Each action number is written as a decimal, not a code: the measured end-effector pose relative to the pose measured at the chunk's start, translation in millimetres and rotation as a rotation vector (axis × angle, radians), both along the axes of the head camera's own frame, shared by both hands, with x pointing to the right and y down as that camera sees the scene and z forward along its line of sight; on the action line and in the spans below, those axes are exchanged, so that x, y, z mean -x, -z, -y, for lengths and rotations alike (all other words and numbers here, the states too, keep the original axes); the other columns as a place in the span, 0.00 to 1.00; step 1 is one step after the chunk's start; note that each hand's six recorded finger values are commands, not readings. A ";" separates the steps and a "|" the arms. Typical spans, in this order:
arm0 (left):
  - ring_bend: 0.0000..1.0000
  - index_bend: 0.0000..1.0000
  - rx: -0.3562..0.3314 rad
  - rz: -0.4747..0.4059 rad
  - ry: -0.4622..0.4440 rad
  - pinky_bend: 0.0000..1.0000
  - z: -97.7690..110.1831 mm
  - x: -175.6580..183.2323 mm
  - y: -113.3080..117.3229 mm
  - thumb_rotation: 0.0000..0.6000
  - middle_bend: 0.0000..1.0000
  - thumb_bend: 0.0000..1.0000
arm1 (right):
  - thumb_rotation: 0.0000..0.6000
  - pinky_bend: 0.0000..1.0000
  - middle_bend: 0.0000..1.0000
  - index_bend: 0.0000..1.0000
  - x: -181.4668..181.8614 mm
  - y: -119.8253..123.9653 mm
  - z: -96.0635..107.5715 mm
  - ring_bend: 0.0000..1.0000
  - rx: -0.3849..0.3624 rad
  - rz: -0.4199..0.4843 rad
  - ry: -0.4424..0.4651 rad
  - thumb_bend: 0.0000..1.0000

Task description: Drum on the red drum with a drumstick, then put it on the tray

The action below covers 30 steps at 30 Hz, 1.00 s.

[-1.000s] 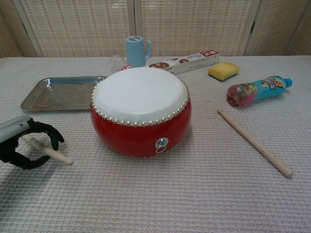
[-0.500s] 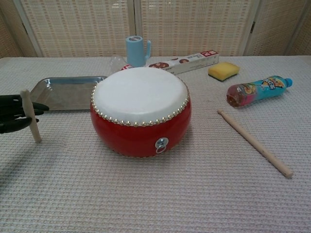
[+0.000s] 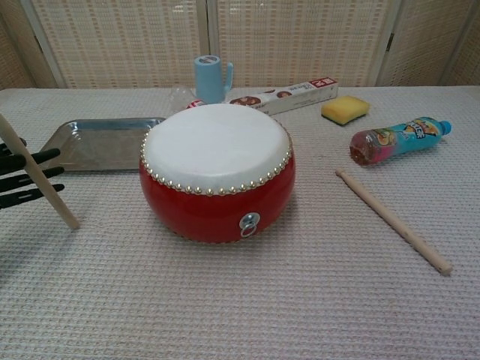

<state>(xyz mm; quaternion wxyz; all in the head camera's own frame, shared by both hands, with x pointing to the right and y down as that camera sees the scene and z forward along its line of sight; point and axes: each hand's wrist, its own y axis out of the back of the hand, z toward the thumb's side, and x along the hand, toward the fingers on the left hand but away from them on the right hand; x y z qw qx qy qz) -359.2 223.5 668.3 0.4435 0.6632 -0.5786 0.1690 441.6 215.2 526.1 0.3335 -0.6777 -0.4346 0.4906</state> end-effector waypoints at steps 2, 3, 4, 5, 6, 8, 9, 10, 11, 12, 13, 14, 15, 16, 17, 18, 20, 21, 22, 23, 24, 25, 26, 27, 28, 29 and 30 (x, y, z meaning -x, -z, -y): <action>0.16 0.59 0.020 -0.026 0.014 0.14 0.7 1.9 -2.7 1.00 0.32 0.39 | 1.00 0.00 0.06 0.00 0.0 0.4 -0.2 0.00 -0.001 0.000 -0.001 0.23; 0.16 0.59 0.032 -0.040 0.019 0.14 1.3 3.5 -4.9 1.00 0.32 0.39 | 1.00 0.00 0.05 0.00 -0.1 0.5 -0.4 0.00 -0.001 0.000 -0.002 0.23; 0.16 0.59 0.039 -0.046 0.020 0.14 1.7 5.2 -6.7 1.00 0.32 0.39 | 1.00 0.00 0.05 0.00 -0.2 0.8 -0.7 0.00 -0.001 -0.001 -0.002 0.23; 0.16 0.58 0.044 -0.049 0.018 0.14 2.1 7.2 -8.7 1.00 0.32 0.39 | 1.00 0.00 0.06 0.00 -0.3 1.0 -0.9 0.00 -0.001 -0.002 -0.002 0.23; 0.16 0.58 0.050 -0.048 0.014 0.14 2.5 9.9 -11.6 1.00 0.32 0.39 | 1.00 0.00 0.06 0.00 -0.3 1.1 -1.2 0.00 -0.001 -0.002 -0.002 0.23; 0.16 0.57 0.057 -0.045 0.007 0.14 2.6 12.7 -15.7 1.00 0.32 0.39 | 1.00 0.00 0.06 0.00 -0.3 1.9 -1.8 0.00 -0.003 -0.002 -0.003 0.23; 0.16 0.56 0.061 -0.040 0.001 0.14 1.9 13.8 -18.4 1.00 0.32 0.39 | 1.00 0.00 0.06 0.00 -0.3 2.3 -2.0 0.00 -0.004 -0.003 -0.003 0.23; 0.16 0.56 0.063 -0.037 -0.002 0.14 1.1 14.1 -20.3 1.00 0.33 0.39 | 1.00 0.00 0.06 0.00 -0.3 2.5 -2.1 0.00 -0.004 -0.003 -0.003 0.23; 0.16 0.55 0.063 -0.035 -0.005 0.15 0.6 14.0 -21.9 1.00 0.33 0.39 | 1.00 0.00 0.06 0.00 -0.3 2.9 -2.3 0.00 -0.005 -0.004 -0.003 0.23; 0.16 0.55 0.063 -0.034 -0.005 0.15 0.1 13.9 -23.3 1.00 0.33 0.39 | 1.00 0.00 0.06 0.00 -0.4 3.1 -2.4 0.00 -0.005 -0.005 -0.004 0.23; 0.16 0.55 0.063 -0.034 -0.001 0.16 -0.1 14.2 -24.0 1.00 0.33 0.39 | 1.00 0.00 0.06 0.00 -0.4 3.3 -2.5 0.00 -0.005 -0.005 -0.004 0.23; 0.17 0.54 0.063 -0.035 0.003 0.17 0.0 14.4 -24.6 1.00 0.34 0.39 | 1.00 0.00 0.06 0.00 -0.5 3.5 -2.6 0.00 -0.006 -0.005 -0.005 0.23; 0.17 0.54 0.062 -0.036 0.008 0.17 -0.1 14.7 -25.5 1.00 0.34 0.39 | 1.00 0.00 0.06 0.00 -0.4 3.6 -2.6 0.00 -0.006 -0.005 -0.005 0.23; 0.17 0.53 0.060 -0.036 0.012 0.18 -0.1 15.0 -26.1 1.00 0.34 0.39 | 1.00 0.00 0.06 0.00 -0.4 3.8 -2.7 0.00 -0.007 -0.006 -0.005 0.23; 0.17 0.52 0.058 -0.036 0.015 0.18 -0.2 15.2 -26.8 1.00 0.35 0.39 | 1.00 0.00 0.06 0.00 -0.4 4.1 -2.8 0.00 -0.007 -0.007 -0.005 0.23; 0.17 0.51 0.056 -0.034 0.017 0.18 -0.3 15.5 -27.6 1.00 0.35 0.39 | 1.00 0.00 0.06 0.00 -0.5 4.2 -2.9 0.00 -0.007 -0.007 -0.005 0.23; 0.17 0.47 0.052 -0.029 0.015 0.18 -0.8 14.8 -28.5 1.00 0.35 0.39 | 1.00 0.00 0.06 0.00 -0.6 4.5 -3.0 0.00 -0.007 -0.008 -0.005 0.23; 0.17 0.46 0.049 -0.027 0.013 0.18 -1.2 13.6 -28.7 1.00 0.35 0.39 | 1.00 0.00 0.06 0.00 -0.7 4.5 -3.0 0.00 -0.007 -0.008 -0.005 0.23; 0.17 0.44 0.045 -0.027 0.012 0.18 -1.1 12.4 -28.7 1.00 0.35 0.39 | 1.00 0.00 0.06 0.00 -0.7 4.4 -2.9 0.00 -0.007 -0.008 -0.006 0.23; 0.17 0.44 0.042 -0.027 0.012 0.18 -0.9 11.1 -28.8 1.00 0.35 0.39 | 1.00 0.00 0.06 0.00 -0.8 4.4 -3.0 0.00 -0.006 -0.008 -0.006 0.23; 0.17 0.43 0.038 -0.030 0.012 0.19 -0.5 9.0 -28.7 1.00 0.35 0.39 | 1.00 0.00 0.06 0.00 -0.8 4.3 -3.0 0.00 -0.006 -0.008 -0.006 0.23; 0.18 0.43 0.034 -0.034 0.016 0.19 0.1 7.6 -28.7 1.00 0.35 0.39 | 1.00 0.00 0.06 0.00 -0.9 4.2 -3.0 0.00 -0.006 -0.007 -0.006 0.23; 0.19 0.43 0.032 -0.037 0.021 0.20 0.5 6.6 -28.7 1.00 0.36 0.39 | 1.00 0.00 0.06 0.00 -1.3 4.2 -3.0 0.00 -0.006 -0.008 -0.007 0.23; 0.20 0.43 0.032 -0.040 0.027 0.21 0.9 5.2 -29.3 1.00 0.37 0.39 | 1.00 0.00 0.06 0.00 -1.5 4.3 -3.0 0.00 -0.007 -0.008 -0.008 0.23; 0.21 0.43 0.032 -0.041 0.031 0.22 1.1 4.0 -29.9 1.00 0.37 0.39 | 1.00 0.00 0.06 0.00 -1.6 4.3 -3.0 0.00 -0.007 -0.008 -0.008 0.23; 0.21 0.43 0.031 -0.043 0.034 0.22 1.3 2.6 -30.5 1.00 0.38 0.39 | 1.00 0.00 0.06 0.00 -2.1 4.4 -3.1 0.00 -0.008 -0.008 -0.009 0.23; 0.22 0.43 0.031 -0.044 0.035 0.22 1.2 0.8 -31.3 1.00 0.38 0.39 | 1.00 0.00 0.06 0.00 -2.4 4.4 -3.2 0.00 -0.007 -0.009 -0.010 0.23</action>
